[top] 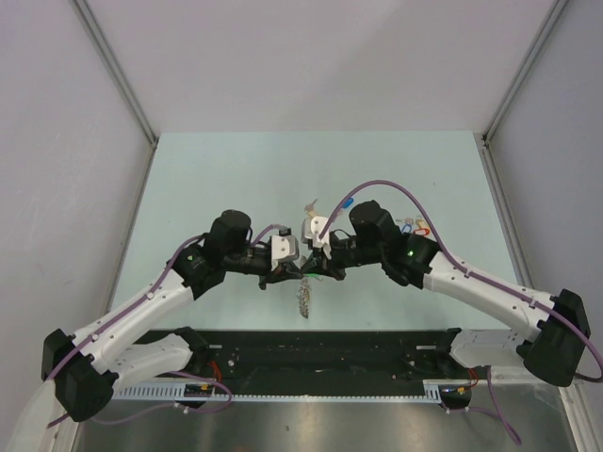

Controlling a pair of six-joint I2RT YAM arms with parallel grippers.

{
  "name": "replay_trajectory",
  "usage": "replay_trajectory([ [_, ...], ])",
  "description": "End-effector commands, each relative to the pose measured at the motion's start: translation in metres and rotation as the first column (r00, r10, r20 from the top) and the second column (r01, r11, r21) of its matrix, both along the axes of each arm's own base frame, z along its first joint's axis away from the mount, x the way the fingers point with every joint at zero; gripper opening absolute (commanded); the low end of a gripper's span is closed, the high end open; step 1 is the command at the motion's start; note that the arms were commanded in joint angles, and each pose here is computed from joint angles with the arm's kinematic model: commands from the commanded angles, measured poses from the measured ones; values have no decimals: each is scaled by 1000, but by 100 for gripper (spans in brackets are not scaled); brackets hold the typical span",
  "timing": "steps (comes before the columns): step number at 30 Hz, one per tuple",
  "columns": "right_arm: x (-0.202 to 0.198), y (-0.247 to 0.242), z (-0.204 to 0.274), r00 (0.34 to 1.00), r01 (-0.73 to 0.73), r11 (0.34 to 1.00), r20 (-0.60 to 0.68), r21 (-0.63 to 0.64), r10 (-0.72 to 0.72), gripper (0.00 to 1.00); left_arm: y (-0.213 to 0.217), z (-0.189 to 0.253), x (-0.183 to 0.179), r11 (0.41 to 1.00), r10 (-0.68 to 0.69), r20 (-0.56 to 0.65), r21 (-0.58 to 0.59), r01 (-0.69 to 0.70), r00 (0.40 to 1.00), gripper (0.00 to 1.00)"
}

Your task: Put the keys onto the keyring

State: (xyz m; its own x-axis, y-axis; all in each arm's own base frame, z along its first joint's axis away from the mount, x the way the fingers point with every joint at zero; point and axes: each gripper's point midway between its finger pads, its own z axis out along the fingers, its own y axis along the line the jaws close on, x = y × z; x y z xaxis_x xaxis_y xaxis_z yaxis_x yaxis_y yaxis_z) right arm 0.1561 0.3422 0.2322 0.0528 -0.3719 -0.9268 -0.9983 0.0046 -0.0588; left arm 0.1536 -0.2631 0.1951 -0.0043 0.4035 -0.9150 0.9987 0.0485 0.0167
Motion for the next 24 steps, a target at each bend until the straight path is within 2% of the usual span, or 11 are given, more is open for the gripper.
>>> replay_trajectory([
  [1, -3, 8, 0, 1000, -22, 1000, -15, 8, 22, 0, -12, 31, -2, 993, -55, 81, -101, 63, 995, 0],
  [18, 8, -20, -24, 996, 72, 990, -47, -122, -79, 0, -8, 37, 6, 993, 10, 120, -116, 4, 993, 0],
  [24, 7, -17, -24, 996, 64, 991, -57, -115, -71, 0, -9, 41, 4, 991, 10, 120, -135, 7, 993, 0],
])
